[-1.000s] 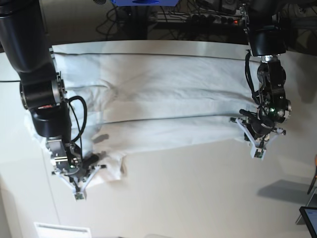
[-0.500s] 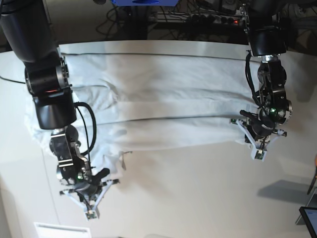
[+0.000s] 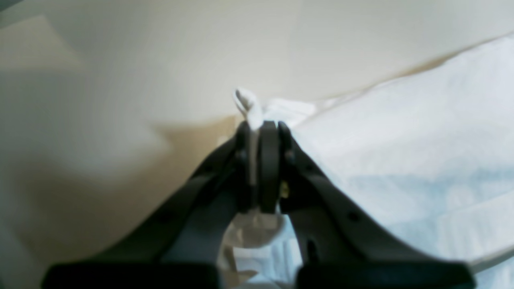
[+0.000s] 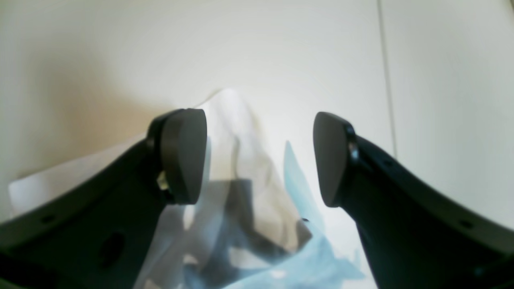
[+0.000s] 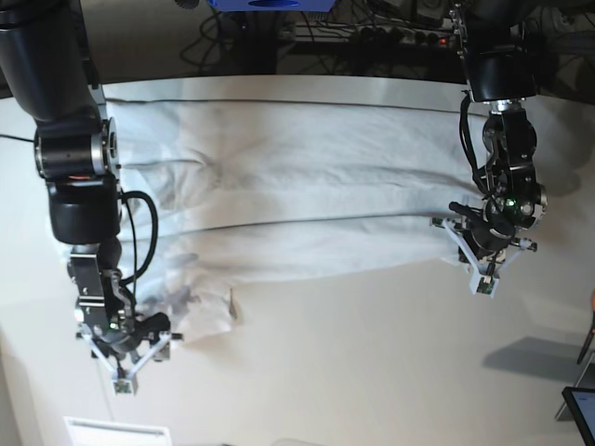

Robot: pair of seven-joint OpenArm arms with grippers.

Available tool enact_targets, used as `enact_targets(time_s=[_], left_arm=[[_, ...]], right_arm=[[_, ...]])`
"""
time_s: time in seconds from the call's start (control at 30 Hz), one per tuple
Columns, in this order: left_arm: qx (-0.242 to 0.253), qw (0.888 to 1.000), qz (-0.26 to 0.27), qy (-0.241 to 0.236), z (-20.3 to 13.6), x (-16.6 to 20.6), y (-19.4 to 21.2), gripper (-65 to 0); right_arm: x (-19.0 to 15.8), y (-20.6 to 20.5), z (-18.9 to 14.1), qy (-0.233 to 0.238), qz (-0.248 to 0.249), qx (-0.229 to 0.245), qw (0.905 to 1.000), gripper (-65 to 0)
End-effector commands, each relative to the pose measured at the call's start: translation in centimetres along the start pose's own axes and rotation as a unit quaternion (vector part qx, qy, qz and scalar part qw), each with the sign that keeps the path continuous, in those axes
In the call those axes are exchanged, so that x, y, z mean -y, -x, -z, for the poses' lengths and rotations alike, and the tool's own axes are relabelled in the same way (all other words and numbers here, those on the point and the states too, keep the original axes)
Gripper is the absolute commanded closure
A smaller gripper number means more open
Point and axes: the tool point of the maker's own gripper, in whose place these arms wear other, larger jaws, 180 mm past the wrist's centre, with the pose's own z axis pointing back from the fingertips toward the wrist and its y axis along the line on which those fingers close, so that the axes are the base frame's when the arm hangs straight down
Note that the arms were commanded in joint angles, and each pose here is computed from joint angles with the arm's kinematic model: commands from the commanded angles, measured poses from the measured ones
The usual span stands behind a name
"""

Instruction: Fold the T-shirt properly

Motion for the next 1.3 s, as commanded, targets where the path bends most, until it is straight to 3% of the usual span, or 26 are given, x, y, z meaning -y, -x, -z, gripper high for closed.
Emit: enact_targets(time_s=[0.0,0.13,0.47,0.7,0.87,1.1,1.27], left_arm=[[0.025,1.0,0.002,-0.014,-0.5,-1.1,-1.7,0.0],[0.025,1.0,0.002,-0.014,-0.5,-1.1,-1.7,0.0],[0.014,1.0,0.003,-0.013,-0.5,-1.1,-0.7,0.0],[0.015,1.0,0.003,-0.013,-0.5,-1.0,-0.8,0.0],[0.015,1.0,0.002,-0.012,-0.5,-1.0,-0.8,0.0],[0.015,1.0,0.002,-0.012,-0.5,-1.0,-0.8,0.0],[0.02,1.0,0.003,-0.013,-0.6,-1.1,-1.2,0.0]], right_arm=[[0.0,-3.2,-0.2,-0.003,0.0,0.037,0.9993,-40.5],[0.4,-1.6,0.7,-0.001,0.004,0.008,1.0,-40.6],[0.9,0.0,1.5,0.003,0.01,0.003,0.9999,-40.3],[-0.2,0.0,1.5,-0.02,0.005,0.003,0.9998,-39.8],[-0.3,0.0,1.5,-0.022,0.005,0.003,0.9997,-27.3],[-0.3,0.0,1.5,-0.022,0.005,0.002,0.9997,-1.0],[-0.1,-0.2,1.5,-0.021,0.004,0.005,0.9998,-0.3]])
